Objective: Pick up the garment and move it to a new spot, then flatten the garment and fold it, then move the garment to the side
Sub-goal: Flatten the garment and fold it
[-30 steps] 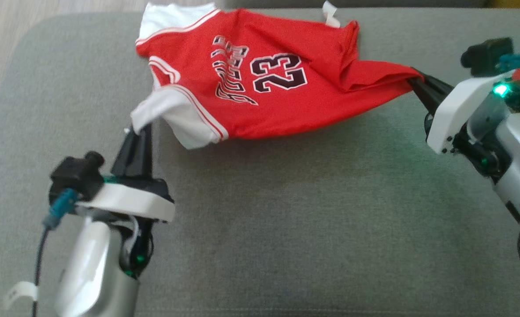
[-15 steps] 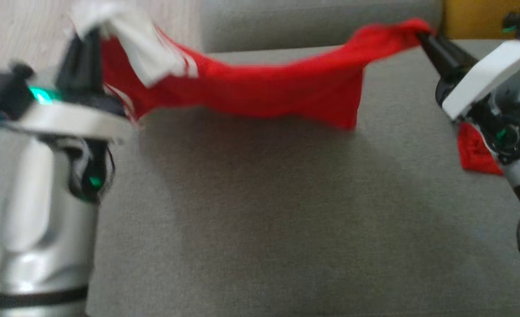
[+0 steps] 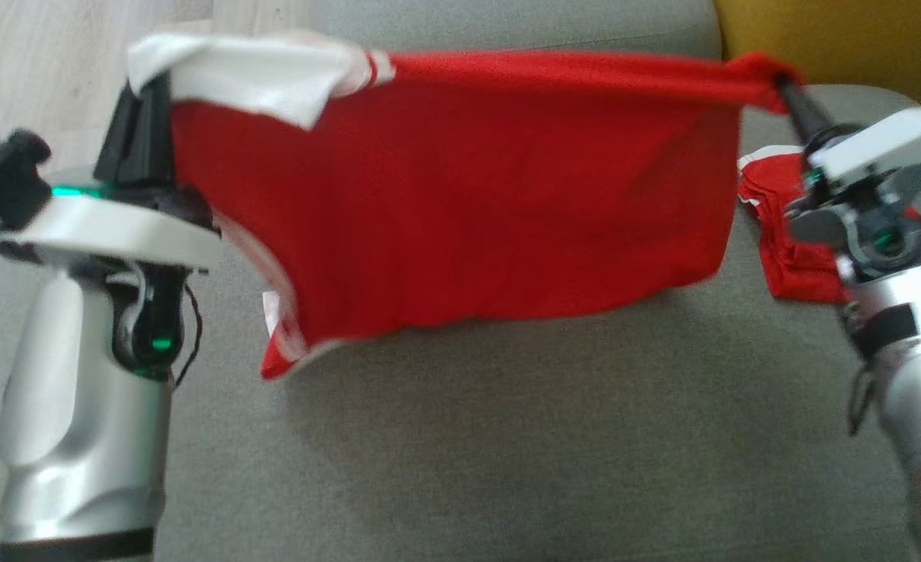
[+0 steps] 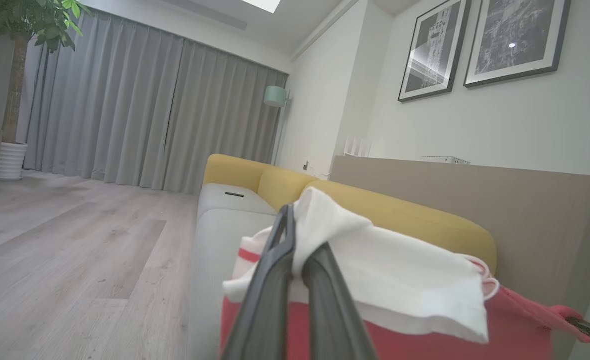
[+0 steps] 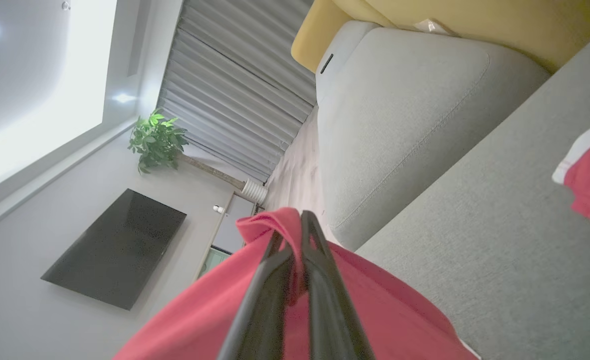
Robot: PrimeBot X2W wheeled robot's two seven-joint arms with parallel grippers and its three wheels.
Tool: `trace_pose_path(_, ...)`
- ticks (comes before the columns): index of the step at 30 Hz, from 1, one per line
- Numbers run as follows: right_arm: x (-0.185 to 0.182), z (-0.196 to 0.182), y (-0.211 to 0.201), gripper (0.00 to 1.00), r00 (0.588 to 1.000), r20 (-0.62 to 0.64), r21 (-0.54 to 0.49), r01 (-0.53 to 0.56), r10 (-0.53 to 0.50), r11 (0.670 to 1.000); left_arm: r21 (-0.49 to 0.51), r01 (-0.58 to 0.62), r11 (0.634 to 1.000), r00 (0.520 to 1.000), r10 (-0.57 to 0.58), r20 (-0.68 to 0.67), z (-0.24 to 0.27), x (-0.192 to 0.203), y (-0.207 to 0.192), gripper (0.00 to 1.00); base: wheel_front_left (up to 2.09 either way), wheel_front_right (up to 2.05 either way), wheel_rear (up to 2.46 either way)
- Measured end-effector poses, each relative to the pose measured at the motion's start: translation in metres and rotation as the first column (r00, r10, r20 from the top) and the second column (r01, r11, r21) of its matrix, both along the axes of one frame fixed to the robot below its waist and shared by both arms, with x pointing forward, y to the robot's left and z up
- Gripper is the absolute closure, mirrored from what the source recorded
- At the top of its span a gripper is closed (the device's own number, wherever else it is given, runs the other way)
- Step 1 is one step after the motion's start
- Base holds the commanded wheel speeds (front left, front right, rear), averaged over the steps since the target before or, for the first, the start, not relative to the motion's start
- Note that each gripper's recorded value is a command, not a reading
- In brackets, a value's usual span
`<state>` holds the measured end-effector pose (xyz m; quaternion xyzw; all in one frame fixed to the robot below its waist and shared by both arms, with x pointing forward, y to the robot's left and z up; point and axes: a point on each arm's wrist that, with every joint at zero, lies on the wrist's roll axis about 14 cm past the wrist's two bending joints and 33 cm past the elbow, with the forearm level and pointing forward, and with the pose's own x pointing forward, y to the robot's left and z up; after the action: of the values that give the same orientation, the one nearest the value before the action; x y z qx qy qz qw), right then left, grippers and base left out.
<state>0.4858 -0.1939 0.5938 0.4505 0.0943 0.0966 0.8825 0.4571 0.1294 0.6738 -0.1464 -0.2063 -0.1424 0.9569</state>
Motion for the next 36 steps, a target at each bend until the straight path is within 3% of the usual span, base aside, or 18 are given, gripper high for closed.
trace_pose_path(4, -0.001, -0.012, 0.016, 1.00, 0.998, -0.057, 0.150, -0.004, 0.013, 0.989, -0.005, 0.002, 1.000, 1.000, -0.002, -0.027, -0.011, -0.004, 0.000, 1.00, 0.00, 0.00, 0.00)
trace_pose_path(6, -0.001, -0.014, 0.021, 1.00, 0.998, -0.065, 0.169, -0.010, 0.021, 0.986, -0.001, 0.007, 1.000, 0.999, -0.007, -0.035, -0.012, -0.003, -0.001, 1.00, 0.00, 0.00, 0.00)
trace_pose_path(11, 0.010, 0.003, 0.022, 1.00, 0.999, -0.015, -0.051, -0.029, 0.028, 0.998, 0.015, 0.031, 0.999, 0.996, -0.030, -0.087, -0.023, 0.001, -0.008, 1.00, 0.00, 0.00, 0.00)
trace_pose_path(18, 0.042, -0.014, 0.017, 1.00, 0.996, -0.090, -0.264, -0.051, 0.028, 0.963, 0.035, 0.065, 0.997, 0.959, -0.053, -0.280, -0.064, 0.042, -0.011, 1.00, 0.00, 0.00, 0.00)
trace_pose_path(20, 0.060, -0.011, 0.015, 1.00, 0.995, -0.099, -0.309, -0.053, 0.023, 0.950, 0.108, 0.071, 0.992, 0.959, -0.038, -0.281, -0.057, 0.066, -0.011, 1.00, 0.00, 0.00, 0.00)
trace_pose_path(23, 0.096, 0.016, 0.018, 1.00, 0.998, -0.054, -0.407, -0.046, 0.027, 0.912, 0.141, 0.063, 0.988, 0.967, -0.026, -0.253, -0.032, 0.111, -0.012, 1.00, 0.00, 0.00, 0.00)
trace_pose_path(26, 0.135, 0.062, 0.021, 1.00, 0.997, 0.083, -0.455, 0.037, 0.001, 0.890, 0.179, 0.035, 0.983, 0.984, -0.002, -0.180, 0.000, 0.153, -0.014, 1.00, 0.00, 0.00, 0.00)
trace_pose_path(28, 0.157, 0.102, 0.016, 1.00, 0.972, 0.227, -0.411, 0.147, -0.055, 0.900, 0.163, -0.023, 0.986, 0.995, 0.039, -0.095, 0.028, 0.177, -0.007, 1.00, 0.00, 0.00, 0.00)
trace_pose_path(32, 0.183, 0.165, 0.007, 1.00, 0.866, 0.471, -0.264, 0.319, -0.167, 0.910, 0.013, -0.124, 0.992, 0.985, 0.122, 0.119, 0.092, 0.205, 0.015, 1.00, 0.00, 0.00, 0.00)
trace_pose_path(34, 0.189, 0.168, 0.013, 1.00, 0.839, 0.513, -0.219, 0.334, -0.183, 0.917, -0.045, -0.133, 0.990, 0.979, 0.138, 0.147, 0.102, 0.213, 0.021, 1.00, 0.00, 0.00, 0.00)
trace_pose_path(36, 0.195, 0.151, 0.021, 1.00, 0.854, 0.487, -0.196, 0.312, -0.184, 0.930, -0.065, -0.137, 0.988, 0.982, 0.145, 0.120, 0.093, 0.219, 0.025, 1.00, 0.00, 0.00, 0.00)
